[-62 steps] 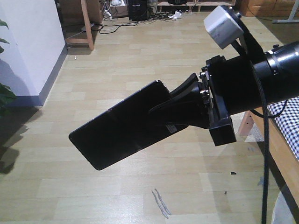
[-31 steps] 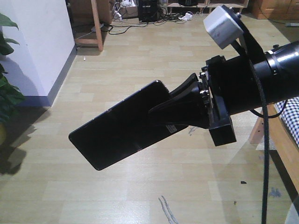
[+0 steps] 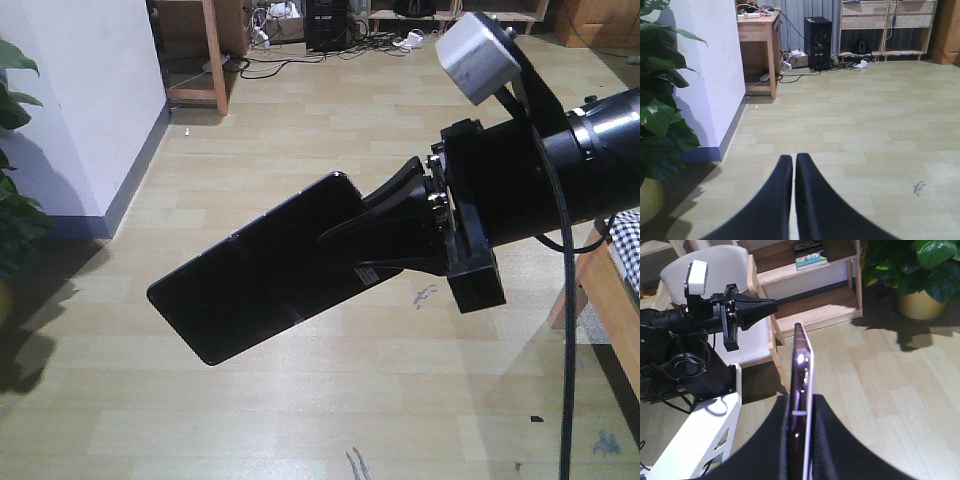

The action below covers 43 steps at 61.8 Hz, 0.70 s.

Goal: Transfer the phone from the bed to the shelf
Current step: 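Keep the phone held in the right gripper while driving across the floor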

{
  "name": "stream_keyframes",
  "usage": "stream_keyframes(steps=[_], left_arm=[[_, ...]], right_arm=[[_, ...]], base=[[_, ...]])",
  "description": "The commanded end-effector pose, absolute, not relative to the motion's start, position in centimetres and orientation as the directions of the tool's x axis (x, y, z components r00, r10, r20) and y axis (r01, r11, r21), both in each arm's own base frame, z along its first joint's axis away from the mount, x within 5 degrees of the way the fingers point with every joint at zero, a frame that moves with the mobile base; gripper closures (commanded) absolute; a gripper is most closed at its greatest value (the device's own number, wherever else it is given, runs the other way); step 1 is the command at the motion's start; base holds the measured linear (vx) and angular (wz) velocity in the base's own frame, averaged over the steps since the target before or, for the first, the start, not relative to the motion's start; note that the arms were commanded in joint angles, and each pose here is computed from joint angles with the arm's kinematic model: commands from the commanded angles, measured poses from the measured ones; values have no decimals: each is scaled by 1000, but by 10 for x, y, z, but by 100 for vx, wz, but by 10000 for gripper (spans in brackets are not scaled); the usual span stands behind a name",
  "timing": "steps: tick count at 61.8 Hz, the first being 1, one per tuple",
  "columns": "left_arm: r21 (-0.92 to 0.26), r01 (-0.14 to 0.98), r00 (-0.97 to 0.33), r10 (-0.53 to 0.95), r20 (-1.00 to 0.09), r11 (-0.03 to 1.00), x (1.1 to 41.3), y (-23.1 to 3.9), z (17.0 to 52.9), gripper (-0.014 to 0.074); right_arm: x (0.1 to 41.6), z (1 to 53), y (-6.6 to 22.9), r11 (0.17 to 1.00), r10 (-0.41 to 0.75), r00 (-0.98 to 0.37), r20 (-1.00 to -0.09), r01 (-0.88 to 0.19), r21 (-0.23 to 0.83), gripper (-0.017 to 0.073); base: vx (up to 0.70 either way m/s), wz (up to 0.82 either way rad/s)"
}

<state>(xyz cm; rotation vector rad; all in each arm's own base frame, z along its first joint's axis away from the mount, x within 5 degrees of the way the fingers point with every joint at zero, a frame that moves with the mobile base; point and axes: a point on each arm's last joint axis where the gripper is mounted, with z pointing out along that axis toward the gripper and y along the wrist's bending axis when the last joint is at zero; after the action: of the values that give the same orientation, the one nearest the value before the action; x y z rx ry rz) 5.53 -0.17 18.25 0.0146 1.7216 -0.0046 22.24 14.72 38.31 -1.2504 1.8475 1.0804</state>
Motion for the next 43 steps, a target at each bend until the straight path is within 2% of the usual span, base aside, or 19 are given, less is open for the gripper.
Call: stream_keyframes(steps=[1,43], left_arm=[[-3,6,-79,-3,-997,1000,56,-1,189,593],[-3,6,-79,-3,-997,1000,56,-1,189,593]], right_arm=[[208,405,147,130,-338,-303,-891,-953,275,564],[208,405,147,130,-338,-303,-891,-953,275,564]], base=[[19,-1],[21,-6]])
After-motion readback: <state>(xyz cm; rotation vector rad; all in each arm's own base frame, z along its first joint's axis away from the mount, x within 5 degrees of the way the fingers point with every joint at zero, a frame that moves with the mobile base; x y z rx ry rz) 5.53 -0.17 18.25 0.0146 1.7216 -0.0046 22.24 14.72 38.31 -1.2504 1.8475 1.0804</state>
